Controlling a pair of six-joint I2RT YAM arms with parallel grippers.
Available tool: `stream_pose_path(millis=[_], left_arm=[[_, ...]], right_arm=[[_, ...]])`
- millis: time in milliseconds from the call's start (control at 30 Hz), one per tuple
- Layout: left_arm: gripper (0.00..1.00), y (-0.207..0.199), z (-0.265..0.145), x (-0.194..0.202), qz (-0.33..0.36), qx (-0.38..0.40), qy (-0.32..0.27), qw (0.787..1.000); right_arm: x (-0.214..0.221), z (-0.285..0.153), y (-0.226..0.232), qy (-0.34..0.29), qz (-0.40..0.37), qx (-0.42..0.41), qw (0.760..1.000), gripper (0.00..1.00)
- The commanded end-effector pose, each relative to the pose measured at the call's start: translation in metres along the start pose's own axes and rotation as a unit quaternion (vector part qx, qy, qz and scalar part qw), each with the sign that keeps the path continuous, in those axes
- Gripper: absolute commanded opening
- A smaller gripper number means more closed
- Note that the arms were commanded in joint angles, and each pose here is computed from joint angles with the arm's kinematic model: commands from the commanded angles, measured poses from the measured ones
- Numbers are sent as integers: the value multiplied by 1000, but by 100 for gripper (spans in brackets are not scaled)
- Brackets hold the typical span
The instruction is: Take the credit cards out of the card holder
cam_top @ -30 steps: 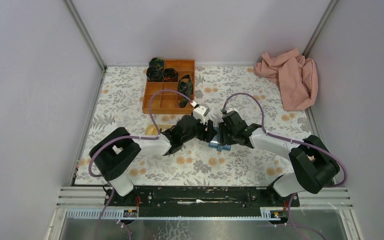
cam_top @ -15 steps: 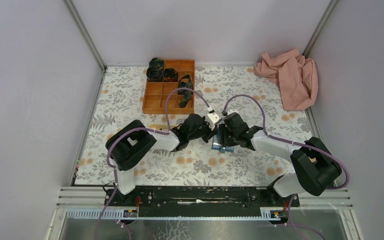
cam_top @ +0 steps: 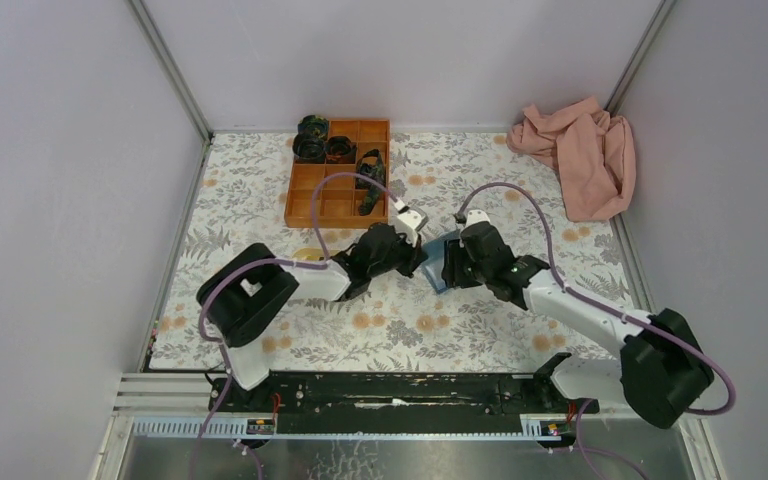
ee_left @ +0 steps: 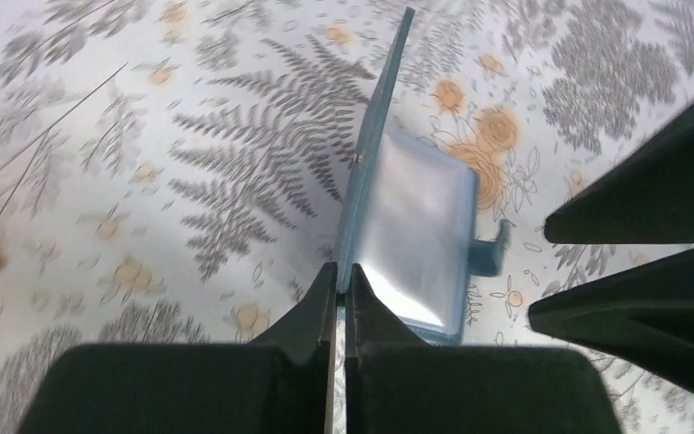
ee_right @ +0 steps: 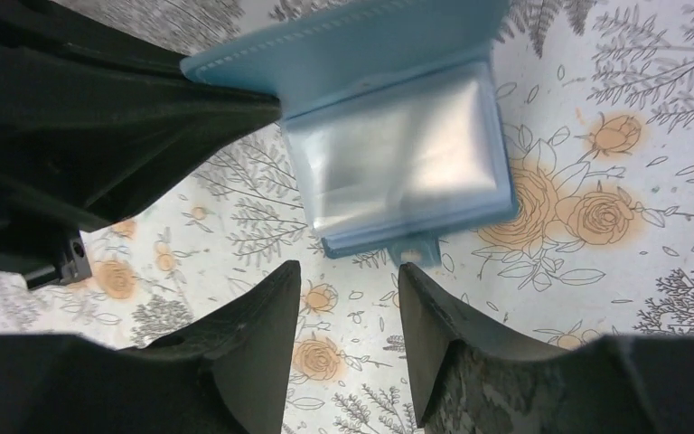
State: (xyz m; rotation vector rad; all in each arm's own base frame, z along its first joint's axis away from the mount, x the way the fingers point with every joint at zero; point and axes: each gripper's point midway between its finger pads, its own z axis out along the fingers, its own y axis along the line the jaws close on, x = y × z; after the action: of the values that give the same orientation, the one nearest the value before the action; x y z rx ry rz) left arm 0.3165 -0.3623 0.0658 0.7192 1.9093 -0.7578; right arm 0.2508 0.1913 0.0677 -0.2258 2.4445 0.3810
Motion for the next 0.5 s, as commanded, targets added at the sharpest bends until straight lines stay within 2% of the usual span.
stream_pose_path(millis=[0, 133, 300, 467], left_arm=[[0, 25, -27, -17, -147, -108, -55, 982], [0, 21, -45, -6, -250, -131, -68, 957], [0, -7, -46, 27, -308, -186, -45, 932], [0, -23, -42, 56, -363, -205, -63, 907]], right_arm=[[-23, -18, 13, -34, 14, -29, 999, 52], [-20, -8, 14, -20, 4, -27, 999, 53], [-28, 0, 31, -20, 11, -61, 998, 53], [-36, 7, 50, -13, 13, -97, 995, 53]])
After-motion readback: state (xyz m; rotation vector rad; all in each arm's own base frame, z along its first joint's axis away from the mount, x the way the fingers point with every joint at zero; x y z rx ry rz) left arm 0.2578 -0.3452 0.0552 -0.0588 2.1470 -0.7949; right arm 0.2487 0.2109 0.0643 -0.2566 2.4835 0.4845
